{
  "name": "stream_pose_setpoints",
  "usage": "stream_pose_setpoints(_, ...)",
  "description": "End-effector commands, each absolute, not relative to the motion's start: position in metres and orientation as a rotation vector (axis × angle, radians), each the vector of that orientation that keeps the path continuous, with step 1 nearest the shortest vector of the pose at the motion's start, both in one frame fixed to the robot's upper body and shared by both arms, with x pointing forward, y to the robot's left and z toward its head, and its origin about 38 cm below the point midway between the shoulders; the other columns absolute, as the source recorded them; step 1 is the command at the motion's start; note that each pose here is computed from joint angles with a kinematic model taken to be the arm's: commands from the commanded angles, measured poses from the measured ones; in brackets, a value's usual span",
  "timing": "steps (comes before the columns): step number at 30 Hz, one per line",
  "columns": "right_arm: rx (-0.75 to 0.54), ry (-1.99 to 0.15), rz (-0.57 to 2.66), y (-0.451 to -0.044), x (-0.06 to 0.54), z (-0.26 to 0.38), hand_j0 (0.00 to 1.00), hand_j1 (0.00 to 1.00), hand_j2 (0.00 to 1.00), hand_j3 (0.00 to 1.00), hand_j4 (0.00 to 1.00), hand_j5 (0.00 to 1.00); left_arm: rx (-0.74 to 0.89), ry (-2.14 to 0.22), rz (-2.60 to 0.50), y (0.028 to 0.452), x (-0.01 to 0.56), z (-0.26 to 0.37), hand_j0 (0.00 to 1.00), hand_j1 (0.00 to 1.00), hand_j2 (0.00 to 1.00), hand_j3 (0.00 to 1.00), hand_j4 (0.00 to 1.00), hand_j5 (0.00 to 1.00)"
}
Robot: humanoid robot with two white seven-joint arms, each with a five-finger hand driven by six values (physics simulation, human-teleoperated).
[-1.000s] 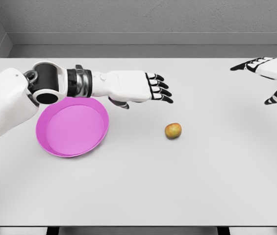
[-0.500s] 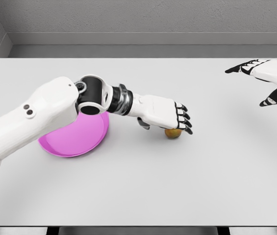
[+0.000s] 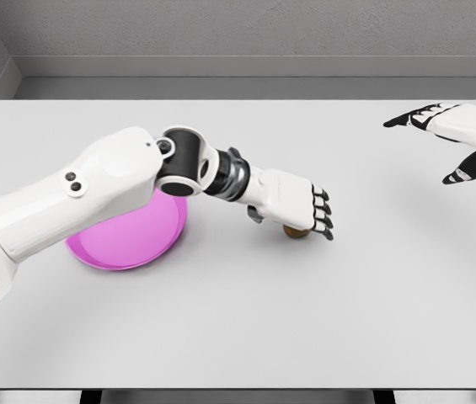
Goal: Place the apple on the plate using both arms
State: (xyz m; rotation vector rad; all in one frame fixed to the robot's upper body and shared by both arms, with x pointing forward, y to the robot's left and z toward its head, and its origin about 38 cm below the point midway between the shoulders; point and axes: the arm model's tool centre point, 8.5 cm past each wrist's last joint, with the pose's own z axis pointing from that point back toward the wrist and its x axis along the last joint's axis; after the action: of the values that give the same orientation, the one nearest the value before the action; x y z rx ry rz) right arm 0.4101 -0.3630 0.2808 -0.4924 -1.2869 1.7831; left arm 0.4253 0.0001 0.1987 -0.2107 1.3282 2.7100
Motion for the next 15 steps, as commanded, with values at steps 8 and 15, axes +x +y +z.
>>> stream_pose_setpoints(8, -0.49, -1.287, 1.782, -0.363, 0.41, 0.281, 1.0, 1.0, 1.0, 1.0, 1.0, 1.0, -0.221, 1.282, 2.731, -0.013, 0.432, 0.199, 1.0, 1.0, 1.0, 1.0, 1.0, 1.0)
stream_pose_setpoints(15, -0.489, -1.284, 1.78, -0.364, 0.41, 0.28, 1.0, 1.0, 1.0, 1.0, 1.0, 1.0, -0.212, 1.175, 2.748, -0.018, 0.428, 0.193, 1.0, 1.0, 1.0, 1.0, 1.0, 1.0)
